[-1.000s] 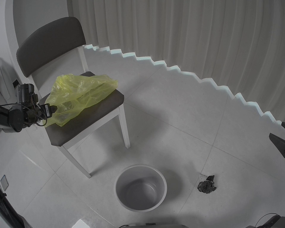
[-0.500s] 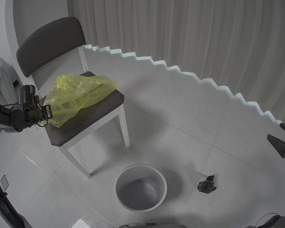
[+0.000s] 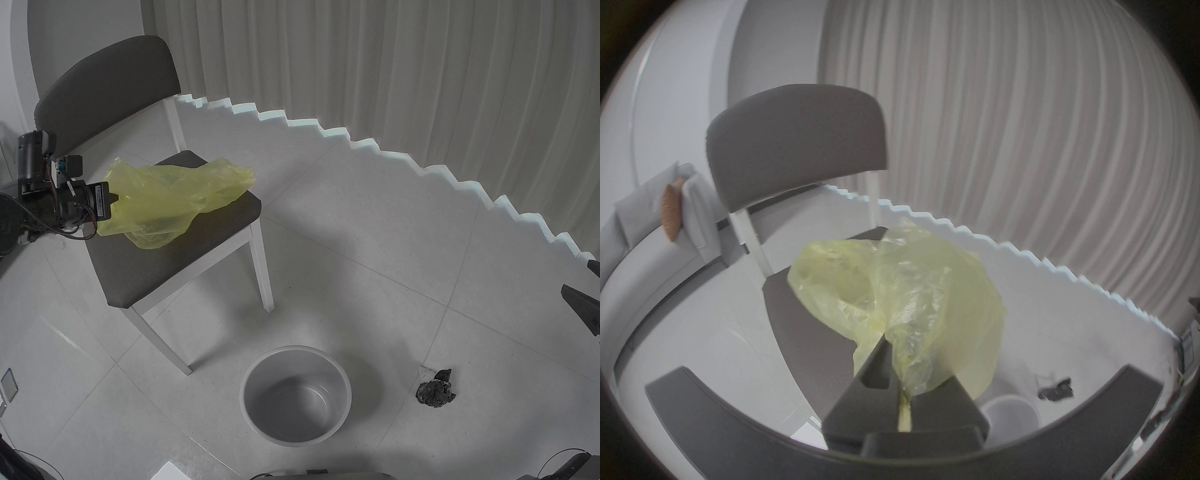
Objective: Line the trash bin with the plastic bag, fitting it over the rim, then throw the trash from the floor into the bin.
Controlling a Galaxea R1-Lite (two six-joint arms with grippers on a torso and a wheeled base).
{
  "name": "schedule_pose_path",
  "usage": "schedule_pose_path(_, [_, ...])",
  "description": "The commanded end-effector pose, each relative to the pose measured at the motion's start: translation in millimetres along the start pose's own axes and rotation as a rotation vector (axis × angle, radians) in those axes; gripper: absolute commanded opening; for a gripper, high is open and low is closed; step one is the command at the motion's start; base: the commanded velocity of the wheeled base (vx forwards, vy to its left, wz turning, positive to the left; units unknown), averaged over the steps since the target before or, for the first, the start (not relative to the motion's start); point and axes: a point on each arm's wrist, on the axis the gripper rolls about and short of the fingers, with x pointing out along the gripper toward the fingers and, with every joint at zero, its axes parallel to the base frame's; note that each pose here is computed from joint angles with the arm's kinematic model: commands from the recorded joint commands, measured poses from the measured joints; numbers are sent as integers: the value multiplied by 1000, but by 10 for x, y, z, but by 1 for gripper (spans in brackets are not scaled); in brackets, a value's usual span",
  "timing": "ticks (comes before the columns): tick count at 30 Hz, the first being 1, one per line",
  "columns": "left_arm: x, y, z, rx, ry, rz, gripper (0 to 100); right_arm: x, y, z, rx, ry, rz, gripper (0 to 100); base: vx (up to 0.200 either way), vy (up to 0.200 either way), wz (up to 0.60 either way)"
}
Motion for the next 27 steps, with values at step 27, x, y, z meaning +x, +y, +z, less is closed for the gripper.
schedule_pose_path(27, [-1631,-1445,229,504,79,-846,0,34,109,-63,50,27,148,100,0,0,0])
